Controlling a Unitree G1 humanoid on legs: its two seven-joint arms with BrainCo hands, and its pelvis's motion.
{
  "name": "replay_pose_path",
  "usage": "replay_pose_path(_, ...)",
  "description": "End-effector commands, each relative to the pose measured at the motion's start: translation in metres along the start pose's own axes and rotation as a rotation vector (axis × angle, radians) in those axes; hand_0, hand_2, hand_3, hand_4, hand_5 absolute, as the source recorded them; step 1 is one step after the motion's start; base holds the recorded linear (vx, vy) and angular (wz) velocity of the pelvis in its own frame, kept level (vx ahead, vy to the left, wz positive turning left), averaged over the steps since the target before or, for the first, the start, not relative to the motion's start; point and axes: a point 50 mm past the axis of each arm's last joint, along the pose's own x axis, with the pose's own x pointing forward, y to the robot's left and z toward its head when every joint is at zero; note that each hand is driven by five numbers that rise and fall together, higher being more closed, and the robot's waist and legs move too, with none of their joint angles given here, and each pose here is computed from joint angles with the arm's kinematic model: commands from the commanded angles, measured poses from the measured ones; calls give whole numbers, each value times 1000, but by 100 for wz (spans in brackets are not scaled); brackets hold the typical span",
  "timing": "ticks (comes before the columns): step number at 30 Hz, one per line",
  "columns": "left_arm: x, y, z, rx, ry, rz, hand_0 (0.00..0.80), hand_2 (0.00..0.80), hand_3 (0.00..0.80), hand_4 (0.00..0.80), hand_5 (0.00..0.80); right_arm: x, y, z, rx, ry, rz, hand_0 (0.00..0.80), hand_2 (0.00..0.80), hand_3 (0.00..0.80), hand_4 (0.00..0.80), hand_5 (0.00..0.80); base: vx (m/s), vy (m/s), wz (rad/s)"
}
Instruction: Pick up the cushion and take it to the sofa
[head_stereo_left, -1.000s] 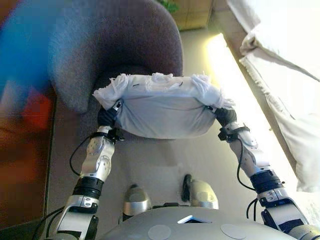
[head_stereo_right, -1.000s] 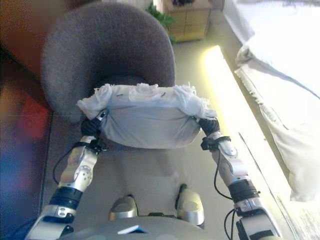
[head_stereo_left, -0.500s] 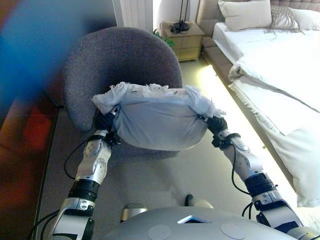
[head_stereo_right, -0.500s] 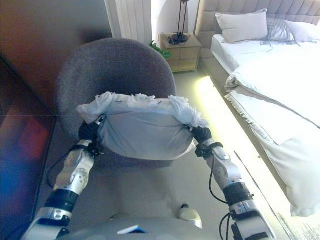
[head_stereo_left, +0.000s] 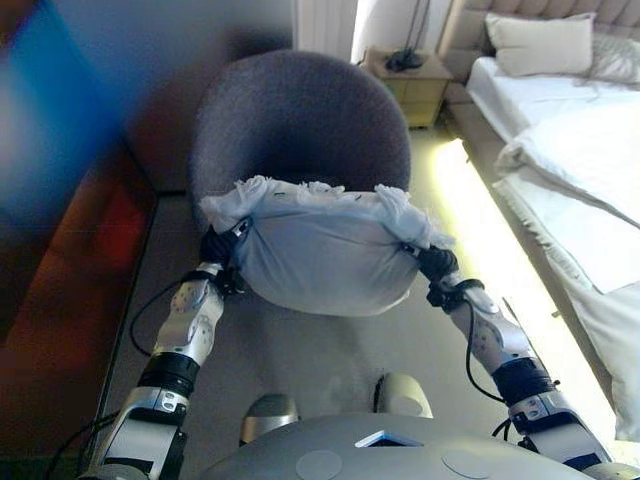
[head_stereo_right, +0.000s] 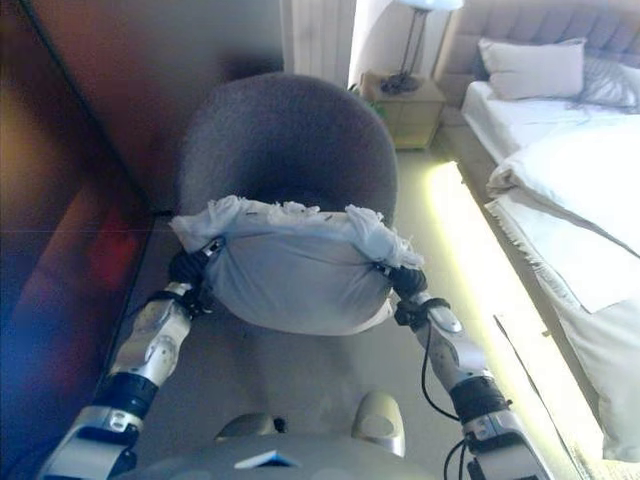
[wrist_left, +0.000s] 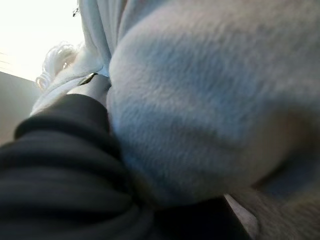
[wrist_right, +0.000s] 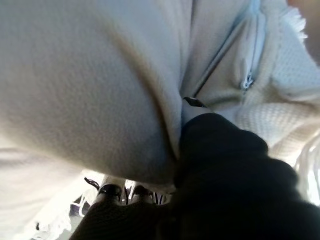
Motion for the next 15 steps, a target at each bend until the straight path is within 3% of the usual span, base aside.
replay_pose_path(1, 22, -57, 56, -35, -238, -233, 800, 800, 800, 800, 800, 12, 6, 62, 53, -249, 95, 800, 800, 800, 800, 800, 346, -7, 47)
replay_pose_path(6, 19, -53, 52, -41, -211, -226, 800, 800, 800, 800, 800, 9, 7, 57, 58, -234, 121, 800, 800, 800, 800, 800, 361, -41, 39)
replay_pose_path(12, 11, -43, 42, -75, -210, -164, 800, 800, 800, 800, 800, 9, 22, 45, 24, -183, 184, 800, 800, 800, 800, 800, 427, -67, -52)
replay_pose_path(15, 8, -40, 45, -94, -233, -140, 800, 800, 800, 800, 800, 10, 25, 42, -7, -170, 216, 800, 800, 800, 800, 800, 332, -202, -19)
